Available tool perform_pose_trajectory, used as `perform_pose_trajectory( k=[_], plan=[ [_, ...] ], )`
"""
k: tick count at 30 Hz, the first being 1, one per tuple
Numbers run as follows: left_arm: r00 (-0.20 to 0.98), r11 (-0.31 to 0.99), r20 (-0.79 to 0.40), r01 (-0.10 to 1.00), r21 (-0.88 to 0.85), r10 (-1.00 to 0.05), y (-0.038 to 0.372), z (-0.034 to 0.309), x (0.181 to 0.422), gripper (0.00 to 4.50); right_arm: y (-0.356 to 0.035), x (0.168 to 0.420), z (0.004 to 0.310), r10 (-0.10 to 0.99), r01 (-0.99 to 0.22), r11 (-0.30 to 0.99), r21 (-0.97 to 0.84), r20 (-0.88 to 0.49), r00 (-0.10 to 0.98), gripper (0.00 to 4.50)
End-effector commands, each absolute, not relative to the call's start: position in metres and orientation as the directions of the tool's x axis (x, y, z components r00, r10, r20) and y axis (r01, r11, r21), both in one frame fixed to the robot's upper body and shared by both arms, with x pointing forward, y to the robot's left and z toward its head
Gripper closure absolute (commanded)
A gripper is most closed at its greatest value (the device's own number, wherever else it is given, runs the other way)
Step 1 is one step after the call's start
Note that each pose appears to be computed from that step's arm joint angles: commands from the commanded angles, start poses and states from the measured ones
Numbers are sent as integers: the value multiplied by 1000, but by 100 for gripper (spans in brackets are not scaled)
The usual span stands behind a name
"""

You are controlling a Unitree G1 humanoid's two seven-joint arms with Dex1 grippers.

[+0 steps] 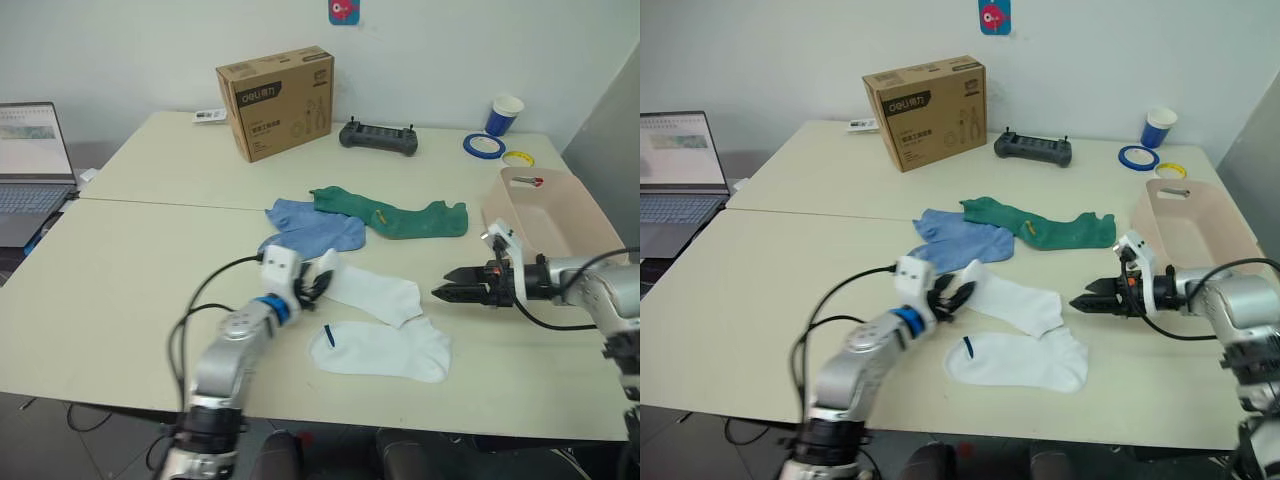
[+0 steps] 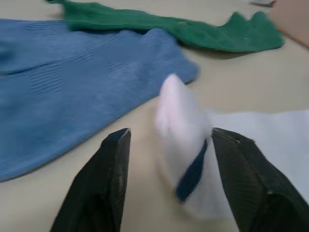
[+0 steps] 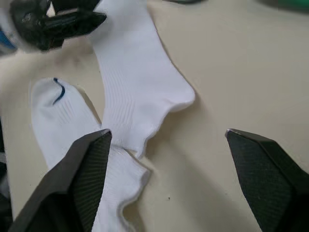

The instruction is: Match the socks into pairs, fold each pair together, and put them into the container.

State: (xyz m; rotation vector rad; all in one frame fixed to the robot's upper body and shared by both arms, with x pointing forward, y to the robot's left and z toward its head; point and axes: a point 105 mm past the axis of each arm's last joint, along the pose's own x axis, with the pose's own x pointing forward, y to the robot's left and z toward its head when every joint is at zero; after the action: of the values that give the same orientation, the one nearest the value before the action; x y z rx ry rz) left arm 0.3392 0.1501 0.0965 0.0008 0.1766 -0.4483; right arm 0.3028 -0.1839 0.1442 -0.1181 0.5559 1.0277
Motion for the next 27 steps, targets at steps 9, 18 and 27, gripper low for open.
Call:
perform_pose_trajectory(
  k=[9, 18, 27],
  plan=[
    [576, 348, -302, 752, 559, -760, 149, 120, 323, 4, -122, 264, 118, 760, -898, 242, -368, -503, 411, 65],
    [459, 130, -387, 762, 635, -799, 124, 96, 341, 4, -121, 279, 102, 713, -866, 249, -435, -522, 467, 65],
    [474, 115, -403, 746, 656, -783, 122, 92, 356, 124, -111, 288, 107, 733, -850, 228, -475, -490, 471, 304]
  ],
)
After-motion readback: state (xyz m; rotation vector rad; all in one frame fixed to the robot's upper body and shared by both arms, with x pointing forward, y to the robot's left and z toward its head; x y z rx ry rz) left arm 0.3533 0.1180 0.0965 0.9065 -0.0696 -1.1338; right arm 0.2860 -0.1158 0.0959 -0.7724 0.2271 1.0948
